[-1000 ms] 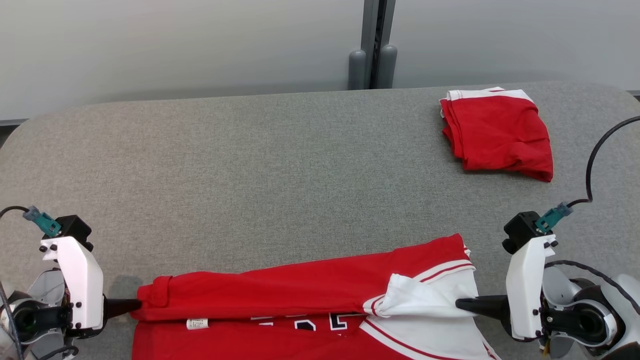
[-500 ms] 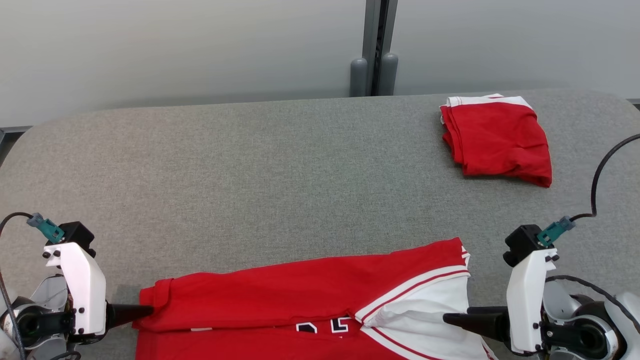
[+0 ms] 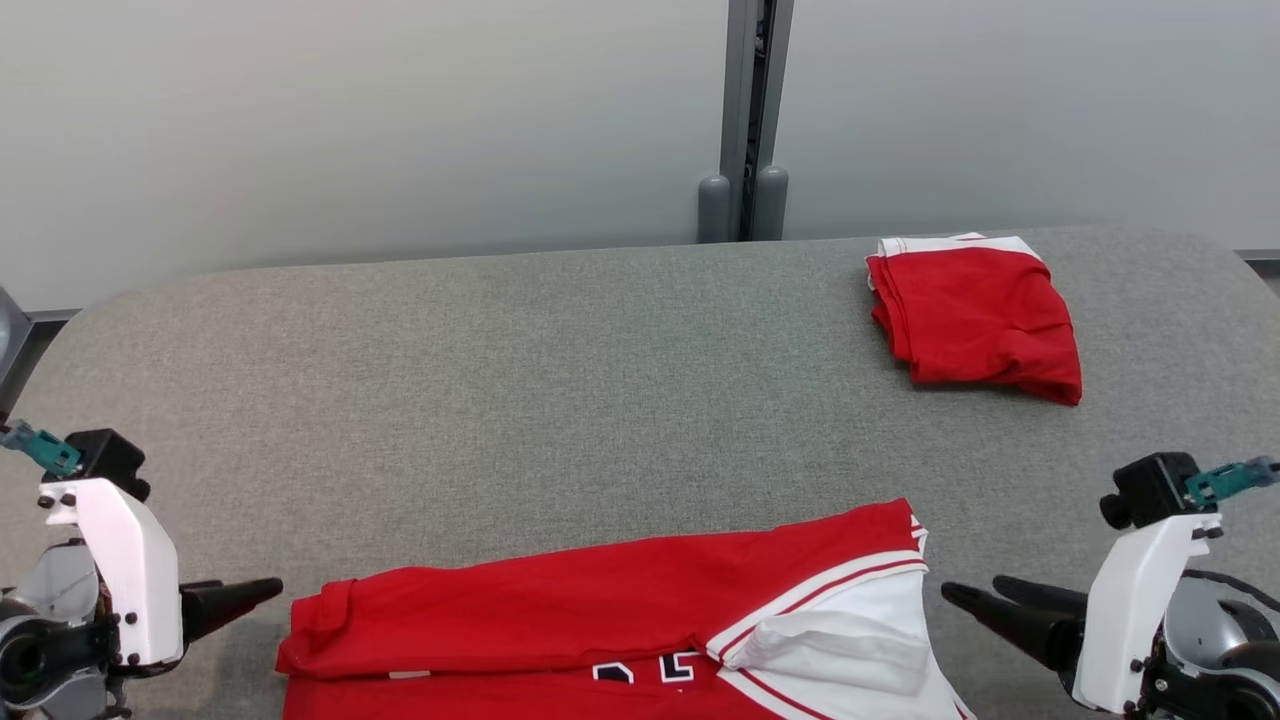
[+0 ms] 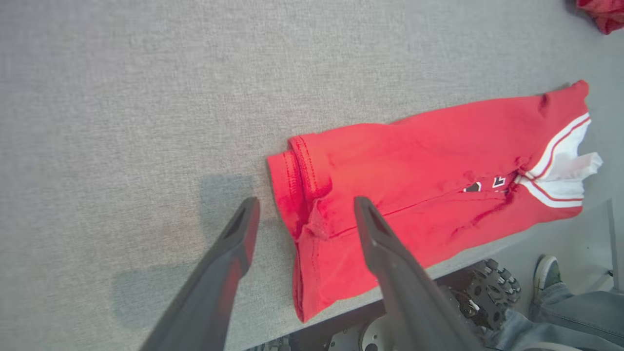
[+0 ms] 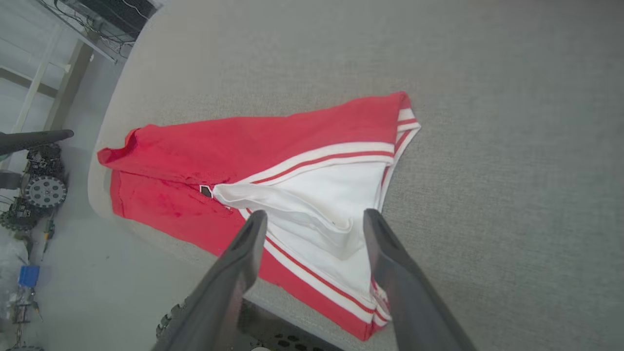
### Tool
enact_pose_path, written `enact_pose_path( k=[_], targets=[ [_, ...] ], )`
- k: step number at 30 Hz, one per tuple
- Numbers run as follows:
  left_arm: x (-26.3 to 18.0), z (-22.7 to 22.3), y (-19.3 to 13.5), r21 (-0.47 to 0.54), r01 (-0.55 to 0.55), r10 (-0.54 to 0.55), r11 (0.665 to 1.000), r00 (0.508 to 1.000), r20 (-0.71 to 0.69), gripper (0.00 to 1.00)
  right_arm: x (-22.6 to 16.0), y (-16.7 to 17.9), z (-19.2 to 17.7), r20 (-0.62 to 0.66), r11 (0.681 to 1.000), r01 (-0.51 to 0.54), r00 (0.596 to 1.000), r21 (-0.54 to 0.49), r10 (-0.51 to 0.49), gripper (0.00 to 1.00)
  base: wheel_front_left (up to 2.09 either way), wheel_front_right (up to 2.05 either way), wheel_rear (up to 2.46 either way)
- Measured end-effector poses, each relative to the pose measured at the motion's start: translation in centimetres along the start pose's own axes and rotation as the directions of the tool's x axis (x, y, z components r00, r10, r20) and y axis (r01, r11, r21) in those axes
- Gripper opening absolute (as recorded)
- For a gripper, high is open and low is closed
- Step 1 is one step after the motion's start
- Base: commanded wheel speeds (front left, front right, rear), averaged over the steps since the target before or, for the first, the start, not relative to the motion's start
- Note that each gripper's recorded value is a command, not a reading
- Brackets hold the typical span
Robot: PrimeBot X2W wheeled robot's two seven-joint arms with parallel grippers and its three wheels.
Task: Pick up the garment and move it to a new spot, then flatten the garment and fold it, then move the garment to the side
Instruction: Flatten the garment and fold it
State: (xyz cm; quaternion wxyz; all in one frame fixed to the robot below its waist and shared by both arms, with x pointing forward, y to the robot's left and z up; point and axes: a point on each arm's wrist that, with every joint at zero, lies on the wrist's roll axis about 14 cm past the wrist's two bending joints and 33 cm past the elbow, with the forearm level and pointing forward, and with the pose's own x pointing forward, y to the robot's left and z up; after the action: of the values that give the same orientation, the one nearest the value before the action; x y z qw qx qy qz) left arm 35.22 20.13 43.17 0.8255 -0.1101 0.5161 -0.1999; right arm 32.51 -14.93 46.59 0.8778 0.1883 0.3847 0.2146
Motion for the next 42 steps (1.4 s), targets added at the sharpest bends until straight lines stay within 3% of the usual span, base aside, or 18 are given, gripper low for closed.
enact_pose_path(
  k=[10,21,25,28,33,42],
  targets=[
    [-1.1,3.4,-1.2,0.049,-0.003,-0.014,0.999,0.939,0.344,1.00,0.9,0.3,1.4,0.230,0.999,0.023,0.973,0.025,-0.028,1.00,0.00,0.00,0.00],
    [-2.8,3.9,-0.3,-0.026,-0.076,0.074,0.997,0.743,0.666,1.00,2.3,-2.1,1.5,0.384,0.990,0.121,0.912,0.077,-0.141,1.00,0.00,0.00,0.00],
    [-3.3,4.0,0.2,-0.063,-0.116,0.125,0.991,0.674,0.728,1.00,3.2,-2.7,1.0,0.399,0.984,0.136,0.901,0.113,-0.170,1.00,0.00,0.00,0.00],
    [-3.2,3.6,0.0,-0.053,-0.143,0.134,0.988,0.657,0.742,1.00,4.2,-2.3,0.1,0.372,0.984,0.124,0.913,0.131,-0.165,1.00,0.00,0.00,0.00],
    [-4.1,4.6,-1.0,-0.060,-0.147,0.134,0.987,0.574,0.808,1.00,4.8,-2.8,-1.1,0.325,0.980,0.148,0.928,0.131,-0.183,1.00,0.00,0.00,0.00],
    [-3.0,2.7,-2.7,-0.078,-0.106,0.124,0.991,0.555,0.822,1.00,5.5,-3.5,-3.3,0.263,0.968,0.170,0.940,0.185,-0.216,1.00,0.00,0.00,0.00]
  ],
)
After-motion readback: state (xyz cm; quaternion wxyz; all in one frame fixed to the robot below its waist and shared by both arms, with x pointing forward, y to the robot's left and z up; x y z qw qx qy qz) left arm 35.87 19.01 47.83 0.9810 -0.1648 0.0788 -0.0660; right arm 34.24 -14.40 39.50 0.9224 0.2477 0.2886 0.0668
